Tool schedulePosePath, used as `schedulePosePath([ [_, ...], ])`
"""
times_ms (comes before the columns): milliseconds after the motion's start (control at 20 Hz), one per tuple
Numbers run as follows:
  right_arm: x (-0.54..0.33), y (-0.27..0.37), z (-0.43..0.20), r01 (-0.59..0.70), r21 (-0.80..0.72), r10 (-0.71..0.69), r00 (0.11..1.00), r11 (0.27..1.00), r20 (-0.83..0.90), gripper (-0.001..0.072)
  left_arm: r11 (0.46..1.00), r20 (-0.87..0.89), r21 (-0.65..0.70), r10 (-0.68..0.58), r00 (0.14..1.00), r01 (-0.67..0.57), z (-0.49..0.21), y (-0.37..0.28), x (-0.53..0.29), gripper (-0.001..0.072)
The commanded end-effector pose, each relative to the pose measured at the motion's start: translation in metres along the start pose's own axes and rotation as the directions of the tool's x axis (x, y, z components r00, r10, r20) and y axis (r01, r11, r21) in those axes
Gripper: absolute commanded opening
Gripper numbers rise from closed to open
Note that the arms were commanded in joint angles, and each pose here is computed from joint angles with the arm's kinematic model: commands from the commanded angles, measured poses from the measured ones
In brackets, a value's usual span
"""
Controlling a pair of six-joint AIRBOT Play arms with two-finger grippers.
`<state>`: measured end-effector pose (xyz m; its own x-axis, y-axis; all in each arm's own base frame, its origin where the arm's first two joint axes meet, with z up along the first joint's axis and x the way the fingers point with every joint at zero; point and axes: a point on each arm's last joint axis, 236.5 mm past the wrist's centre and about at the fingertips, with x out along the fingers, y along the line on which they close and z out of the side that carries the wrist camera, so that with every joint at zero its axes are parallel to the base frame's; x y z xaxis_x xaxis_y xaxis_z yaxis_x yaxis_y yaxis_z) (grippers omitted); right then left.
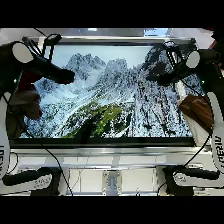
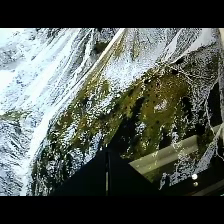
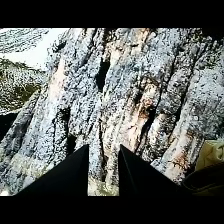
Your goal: Fold the shirts.
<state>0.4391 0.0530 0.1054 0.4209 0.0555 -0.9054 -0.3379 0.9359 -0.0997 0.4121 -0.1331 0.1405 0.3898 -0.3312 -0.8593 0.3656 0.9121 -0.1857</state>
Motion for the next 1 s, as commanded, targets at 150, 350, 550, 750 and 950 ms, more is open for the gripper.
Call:
schedulePosePath([
  [150, 0.000, 0.000, 0.000, -0.001, -0.001, 0.001, 1.000, 1.000, 0.000, 0.0233, 0.979, 0.009, 0.063, 0.195, 0.981, -0.195, 0.002, 0.046, -0.005, 0.0014],
  [350, 0.000, 0.001, 0.000, -0.001, -0.001, 0.001, 1.000, 1.000, 0.000, 0.0233, 0.756, -0.022, 0.074, 0.653, 0.757, -0.650, -0.006, 0.160, -0.059, 0.0237],
  [550, 0.000, 0.001, 0.000, -0.001, -0.001, 0.001, 1.000, 1.000, 0.000, 0.0233, 0.633, -0.050, -0.222, 0.752, 0.657, -0.741, -0.025, 0.242, -0.096, 0.0509],
  [750, 0.000, 0.003, 0.006, -0.011, 0.003, 0.011, 1.000, 1.000, 0.027, 0.0233, 0.560, -0.202, -0.467, 0.686, 0.699, -0.684, -0.088, 0.315, -0.073, 0.0510],
  [950, -0.002, 0.001, 0.025, -0.003, 0.008, 0.002, 0.994, 1.000, 0.107, 0.0233, 0.455, -0.285, -0.706, 0.520, 0.806, -0.543, -0.138, 0.353, -0.014, 0.0510],
])
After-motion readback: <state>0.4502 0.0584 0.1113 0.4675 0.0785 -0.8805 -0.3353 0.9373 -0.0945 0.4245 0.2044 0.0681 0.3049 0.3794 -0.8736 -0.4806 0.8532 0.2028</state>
